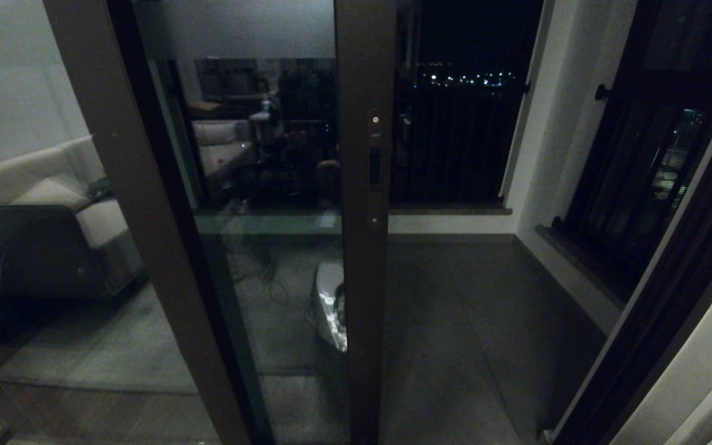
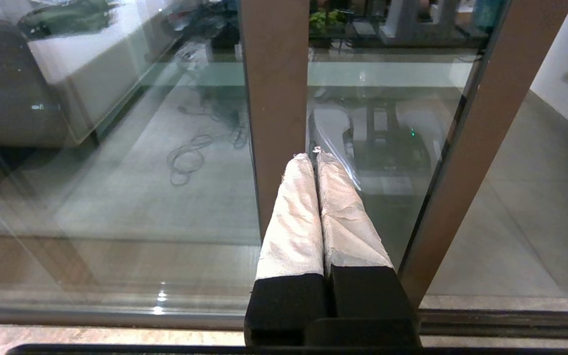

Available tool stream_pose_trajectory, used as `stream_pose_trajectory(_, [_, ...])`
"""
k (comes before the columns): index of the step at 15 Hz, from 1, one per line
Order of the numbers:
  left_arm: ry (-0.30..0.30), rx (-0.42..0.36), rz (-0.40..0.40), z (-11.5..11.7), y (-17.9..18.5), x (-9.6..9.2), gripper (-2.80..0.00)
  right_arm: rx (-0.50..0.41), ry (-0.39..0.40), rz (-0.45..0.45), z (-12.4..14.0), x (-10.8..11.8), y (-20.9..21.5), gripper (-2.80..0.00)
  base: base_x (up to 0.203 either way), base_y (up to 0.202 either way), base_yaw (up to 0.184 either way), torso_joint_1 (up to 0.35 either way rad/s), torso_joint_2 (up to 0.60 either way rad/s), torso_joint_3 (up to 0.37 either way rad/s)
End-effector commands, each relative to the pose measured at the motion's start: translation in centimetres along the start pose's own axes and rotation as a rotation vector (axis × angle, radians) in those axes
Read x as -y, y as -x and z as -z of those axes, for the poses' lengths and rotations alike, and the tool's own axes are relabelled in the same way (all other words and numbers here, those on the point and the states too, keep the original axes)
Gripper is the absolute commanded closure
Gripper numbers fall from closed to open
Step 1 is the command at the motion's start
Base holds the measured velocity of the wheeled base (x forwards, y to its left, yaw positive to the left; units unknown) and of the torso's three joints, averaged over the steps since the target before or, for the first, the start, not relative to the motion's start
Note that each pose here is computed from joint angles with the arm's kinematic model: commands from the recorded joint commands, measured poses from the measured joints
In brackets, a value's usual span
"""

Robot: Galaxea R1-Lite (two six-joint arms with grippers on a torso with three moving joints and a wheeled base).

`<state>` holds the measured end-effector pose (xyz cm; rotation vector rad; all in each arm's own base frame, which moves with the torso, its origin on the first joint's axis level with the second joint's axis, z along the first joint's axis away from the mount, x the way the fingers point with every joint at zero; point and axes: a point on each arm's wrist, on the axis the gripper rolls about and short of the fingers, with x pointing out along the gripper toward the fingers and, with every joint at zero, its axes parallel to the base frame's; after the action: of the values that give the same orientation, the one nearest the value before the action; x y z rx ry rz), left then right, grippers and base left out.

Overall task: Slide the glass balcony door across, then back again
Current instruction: Open the slid door

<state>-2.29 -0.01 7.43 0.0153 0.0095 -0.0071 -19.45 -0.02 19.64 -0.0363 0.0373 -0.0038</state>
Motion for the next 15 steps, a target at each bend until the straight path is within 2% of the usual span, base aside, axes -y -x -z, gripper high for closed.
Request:
stream_pose_trajectory(1, [-0.002,0.0,0.001,0.0,0.0,0.0,0.0,-0.097,-0.005,-0.053,2.3,-0.2,-3.5,0.0,0.0,0.0,0.0,0.0,0.0,0.0])
stream_pose_trajectory(2, [-0.002,0.0,0.004,0.0,0.0,0.0,0.0,-0.12,-0.006,-0.063,3.1,-0.3,-6.0,0.0,0.0,0.0,0.0,0.0,0.0,0.0])
stream_pose_trajectory(4, [0.0,0.0,0.001,0.0,0.0,0.0,0.0,-0.103,0.009,-0.073,5.2,-0.4,-10.9,0.0,0.0,0.0,0.0,0.0,0.0,0.0])
stream_pose_trajectory(7, [0.009,0.005,0.001,0.0,0.0,0.0,0.0,-0.09,0.047,-0.07,10.0,-0.6,-16.0,0.0,0.0,0.0,0.0,0.0,0.0,0.0])
stream_pose_trajectory(8, [0.008,0.005,0.0,0.0,0.0,0.0,0.0,-0.044,0.051,-0.053,11.1,-0.6,-17.0,0.0,0.0,0.0,0.0,0.0,0.0,0.0])
stream_pose_trajectory(9, [0.005,0.007,0.001,-0.1,0.0,0.0,0.0,0.02,0.033,-0.036,11.3,-0.6,-17.4,0.0,0.0,0.0,0.0,0.0,0.0,0.0])
stream_pose_trajectory(10, [0.003,0.019,0.001,-0.4,0.1,0.0,0.0,0.046,0.021,-0.022,11.3,-0.6,-17.6,0.0,0.0,0.0,0.0,0.0,0.0,0.0])
stream_pose_trajectory(12, [0.003,0.096,0.015,-3.1,0.8,0.0,0.0,0.035,0.022,-0.018,11.4,-0.6,-17.6,0.0,0.0,0.0,0.0,0.0,0.0,0.0])
stream_pose_trajectory(15, [0.007,0.096,0.135,-7.8,0.4,0.2,0.0,0.036,0.004,-0.015,11.4,-0.5,-17.6,0.0,0.0,0.0,0.0,0.0,0.0,0.0])
